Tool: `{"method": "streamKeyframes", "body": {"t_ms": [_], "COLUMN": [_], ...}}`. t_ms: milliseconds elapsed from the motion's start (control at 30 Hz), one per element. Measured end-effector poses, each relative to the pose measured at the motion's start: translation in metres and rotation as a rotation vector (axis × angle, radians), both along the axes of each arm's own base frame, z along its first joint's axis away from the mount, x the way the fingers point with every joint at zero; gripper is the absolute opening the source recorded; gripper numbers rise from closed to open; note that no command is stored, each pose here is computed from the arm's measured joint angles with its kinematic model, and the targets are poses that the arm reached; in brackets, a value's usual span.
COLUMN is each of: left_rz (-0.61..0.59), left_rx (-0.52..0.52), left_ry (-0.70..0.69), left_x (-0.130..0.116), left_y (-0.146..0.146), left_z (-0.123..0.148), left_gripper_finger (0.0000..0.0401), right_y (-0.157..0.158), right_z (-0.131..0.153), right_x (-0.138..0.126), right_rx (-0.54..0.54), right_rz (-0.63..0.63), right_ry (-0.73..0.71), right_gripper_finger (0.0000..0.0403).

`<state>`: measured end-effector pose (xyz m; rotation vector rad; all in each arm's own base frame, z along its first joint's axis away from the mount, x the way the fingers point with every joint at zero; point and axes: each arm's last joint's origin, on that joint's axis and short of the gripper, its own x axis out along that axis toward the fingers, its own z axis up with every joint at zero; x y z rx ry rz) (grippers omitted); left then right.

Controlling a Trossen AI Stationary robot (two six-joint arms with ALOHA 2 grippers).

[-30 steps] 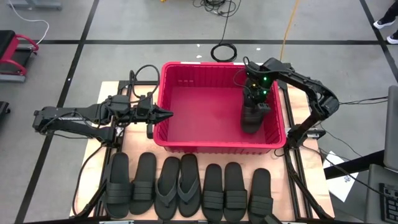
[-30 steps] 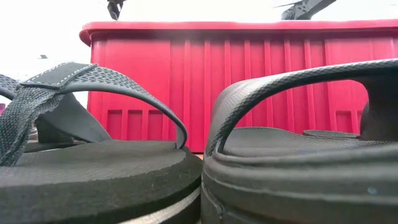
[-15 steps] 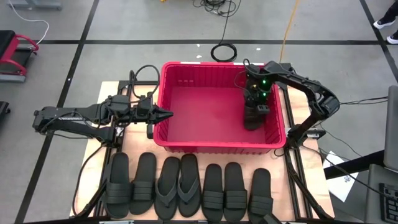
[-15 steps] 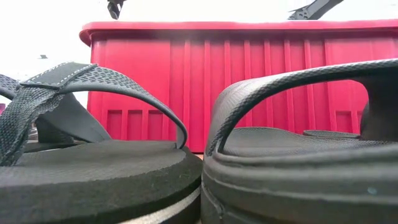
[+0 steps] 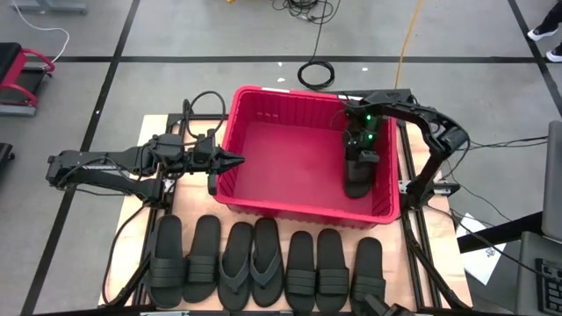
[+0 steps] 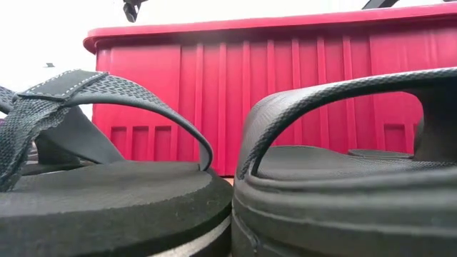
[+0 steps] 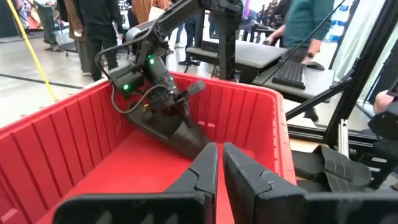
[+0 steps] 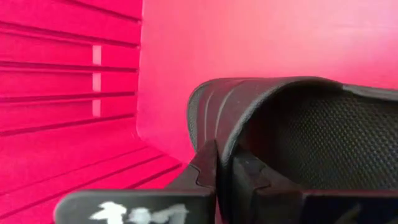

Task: Pick and place slides into bin
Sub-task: Put the slide into the bin

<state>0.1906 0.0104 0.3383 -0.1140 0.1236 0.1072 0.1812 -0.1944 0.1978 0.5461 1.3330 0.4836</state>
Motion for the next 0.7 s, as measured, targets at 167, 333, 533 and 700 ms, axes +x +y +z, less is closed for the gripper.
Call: {"method": "streamKeyframes", "body": {"t_ms": [167,333,533,700], "left_rz": [0.001,0.000,-0.001,-0.003], "left_rx": [-0.003,0.001,0.004,0.014], "left_ry": [0.001,0.021,0.051,0.054], "left_x": [0.000,0.000,-0.001,-0.001], "left_y": [0.000,0.000,0.000,0.000], "left_z": [0.000,-0.002,-0.005,-0.005], "left_gripper_finger": [0.0026,0.0026,0.0026,0.0026], "right_y": [-0.003,-0.006,-0.004,0.000], "right_z": [-0.006,-0.007,0.004,0.024], "right_x": [0.003,0.001,-0.005,-0.007], "right_rx": [0.067,0.096,0.121,0.083], "right_rz": [-0.044,-0.107,-0.154,-0.159], "right_ry": [-0.049,-0.047,-0.006,-0.043], "right_gripper_finger": [0.0004,0.0004,0.0004,0.0004]}}
